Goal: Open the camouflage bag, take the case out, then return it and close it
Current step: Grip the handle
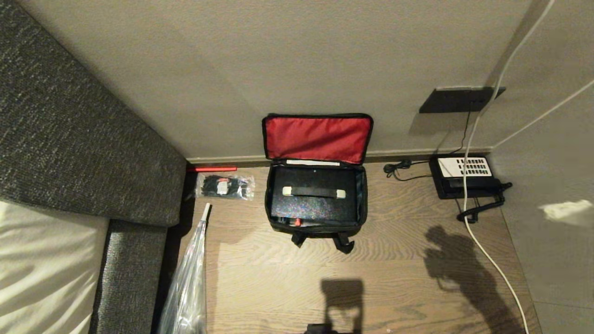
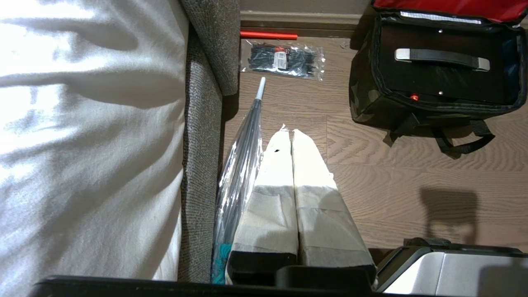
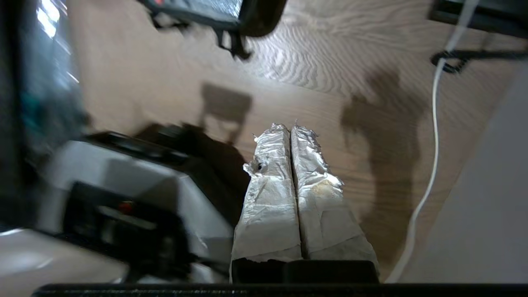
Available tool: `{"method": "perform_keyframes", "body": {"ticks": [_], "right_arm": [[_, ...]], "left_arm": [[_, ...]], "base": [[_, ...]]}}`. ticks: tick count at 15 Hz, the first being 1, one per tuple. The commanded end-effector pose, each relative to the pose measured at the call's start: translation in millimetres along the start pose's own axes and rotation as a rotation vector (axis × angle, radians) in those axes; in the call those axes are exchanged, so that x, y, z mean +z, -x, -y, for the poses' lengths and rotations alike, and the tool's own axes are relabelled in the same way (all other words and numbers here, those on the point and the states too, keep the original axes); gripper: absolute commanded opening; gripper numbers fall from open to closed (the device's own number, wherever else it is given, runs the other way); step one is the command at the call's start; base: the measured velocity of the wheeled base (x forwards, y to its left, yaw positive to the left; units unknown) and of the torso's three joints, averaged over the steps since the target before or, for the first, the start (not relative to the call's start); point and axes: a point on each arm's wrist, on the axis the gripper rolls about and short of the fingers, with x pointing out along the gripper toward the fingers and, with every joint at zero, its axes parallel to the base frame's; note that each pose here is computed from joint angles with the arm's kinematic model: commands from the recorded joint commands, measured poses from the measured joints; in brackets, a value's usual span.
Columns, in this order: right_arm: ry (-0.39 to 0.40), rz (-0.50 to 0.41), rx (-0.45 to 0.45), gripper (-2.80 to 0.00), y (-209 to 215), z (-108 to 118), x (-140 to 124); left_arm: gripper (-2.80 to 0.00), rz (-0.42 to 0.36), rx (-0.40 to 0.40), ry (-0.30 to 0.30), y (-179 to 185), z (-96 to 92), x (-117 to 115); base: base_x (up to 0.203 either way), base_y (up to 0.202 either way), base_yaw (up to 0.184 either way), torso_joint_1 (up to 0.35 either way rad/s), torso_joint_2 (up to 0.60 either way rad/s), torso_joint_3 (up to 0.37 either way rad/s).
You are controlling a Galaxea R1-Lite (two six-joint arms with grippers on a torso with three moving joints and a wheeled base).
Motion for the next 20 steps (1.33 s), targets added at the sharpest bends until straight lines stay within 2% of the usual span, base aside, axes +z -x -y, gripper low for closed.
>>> {"method": "perform_keyframes", "body": {"ticks": [1, 3, 5, 6, 7, 10, 11, 13, 15, 17, 18, 20], "right_arm": [[0.07, -0.219, 0.01, -2.8, -135, -6, 29], [0.164, -0.128, -0.075, -2.8, -202, -44, 54], [0.209, 0.079, -0.104, -2.8, -247, -103, 68], [0.225, 0.156, -0.092, -2.8, -260, -132, 66], [0.257, 0.185, -0.08, -2.8, -265, -153, 58], [0.41, 0.203, -0.078, -2.8, -274, -166, 32], [0.446, 0.192, -0.086, 0.0, -281, -169, 26], [0.475, 0.179, -0.096, 0.0, -284, -171, 21], [0.561, 0.116, -0.123, 0.0, -300, -173, -1], [0.601, 0.124, -0.145, 0.0, -314, -179, -14], [0.666, 0.129, -0.172, 0.0, -322, -181, -21], [0.723, 0.172, -0.207, 0.0, -332, -183, -31]], "left_arm": [[-2.8, -0.001, 0.003, 0.001, 0, -0.1, -1], [-2.8, -0.001, 0.001, 0.001, 0, 0.0, -1], [-2.8, -0.001, 0.001, 0.001, 0, 0.0, -1], [-2.8, -0.001, 0.001, 0.001, 0, 0.0, -1], [-2.8, -0.001, 0.001, 0.001, 0, 0.0, -1], [-2.8, -0.001, 0.001, 0.001, 0, 0.0, -1], [-2.8, -0.001, 0.001, 0.001, 0, 0.0, -1], [-2.8, -0.001, 0.001, 0.001, 0, 0.0, -1], [-2.8, -0.001, 0.001, 0.001, 0, 0.0, -1], [-2.8, -0.001, 0.001, 0.001, 0, 0.0, -1], [-2.8, -0.003, 0.001, 0.001, 0, 0.0, -1], [-2.8, -0.002, 0.001, 0.001, 0, 0.0, -1]], "base": [[0.0, 0.0, 0.0, 0.0, 0.0, 0.0], [0.0, 0.0, 0.0, 0.0, 0.0, 0.0], [0.0, 0.0, 0.0, 0.0, 0.0, 0.0], [0.0, 0.0, 0.0, 0.0, 0.0, 0.0], [0.0, 0.0, 0.0, 0.0, 0.0, 0.0], [0.0, 0.0, 0.0, 0.0, 0.0, 0.0], [0.0, 0.0, 0.0, 0.0, 0.0, 0.0], [0.0, 0.0, 0.0, 0.0, 0.0, 0.0], [0.0, 0.0, 0.0, 0.0, 0.0, 0.0], [0.0, 0.0, 0.0, 0.0, 0.0, 0.0], [0.0, 0.0, 0.0, 0.0, 0.0, 0.0], [0.0, 0.0, 0.0, 0.0, 0.0, 0.0]]}}
